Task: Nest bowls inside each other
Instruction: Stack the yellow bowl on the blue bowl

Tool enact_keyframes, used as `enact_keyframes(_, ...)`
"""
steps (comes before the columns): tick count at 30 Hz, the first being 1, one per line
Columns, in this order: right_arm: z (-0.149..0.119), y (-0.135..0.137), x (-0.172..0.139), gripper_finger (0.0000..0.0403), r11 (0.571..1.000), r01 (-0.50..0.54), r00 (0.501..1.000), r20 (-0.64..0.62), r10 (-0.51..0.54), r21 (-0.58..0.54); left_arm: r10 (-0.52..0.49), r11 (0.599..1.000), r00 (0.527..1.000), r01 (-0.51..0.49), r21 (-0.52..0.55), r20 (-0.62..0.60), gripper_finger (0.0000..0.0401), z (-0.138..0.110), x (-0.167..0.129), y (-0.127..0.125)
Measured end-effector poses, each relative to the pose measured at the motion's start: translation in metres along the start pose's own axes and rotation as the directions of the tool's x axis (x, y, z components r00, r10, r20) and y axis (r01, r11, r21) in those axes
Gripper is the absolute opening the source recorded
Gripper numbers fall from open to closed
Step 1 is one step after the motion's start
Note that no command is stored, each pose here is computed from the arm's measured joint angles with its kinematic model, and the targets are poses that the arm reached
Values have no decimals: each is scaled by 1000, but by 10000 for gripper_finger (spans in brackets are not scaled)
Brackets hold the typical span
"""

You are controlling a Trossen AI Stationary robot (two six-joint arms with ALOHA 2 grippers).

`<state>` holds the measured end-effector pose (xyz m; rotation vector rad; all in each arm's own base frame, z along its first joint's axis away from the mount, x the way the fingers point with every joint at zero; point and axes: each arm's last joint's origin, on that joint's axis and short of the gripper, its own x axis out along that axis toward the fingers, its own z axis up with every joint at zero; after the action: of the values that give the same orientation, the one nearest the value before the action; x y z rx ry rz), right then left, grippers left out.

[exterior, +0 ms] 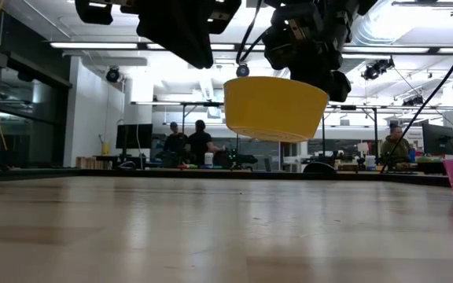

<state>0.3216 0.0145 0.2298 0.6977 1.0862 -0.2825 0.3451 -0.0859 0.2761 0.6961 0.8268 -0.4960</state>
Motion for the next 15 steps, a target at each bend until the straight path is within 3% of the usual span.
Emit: enact_keyframes(15, 0, 0, 0, 4, 1000, -1, 1000, -1, 1, 0, -28, 1000, 999, 29, -6, 19, 36, 0, 0, 0)
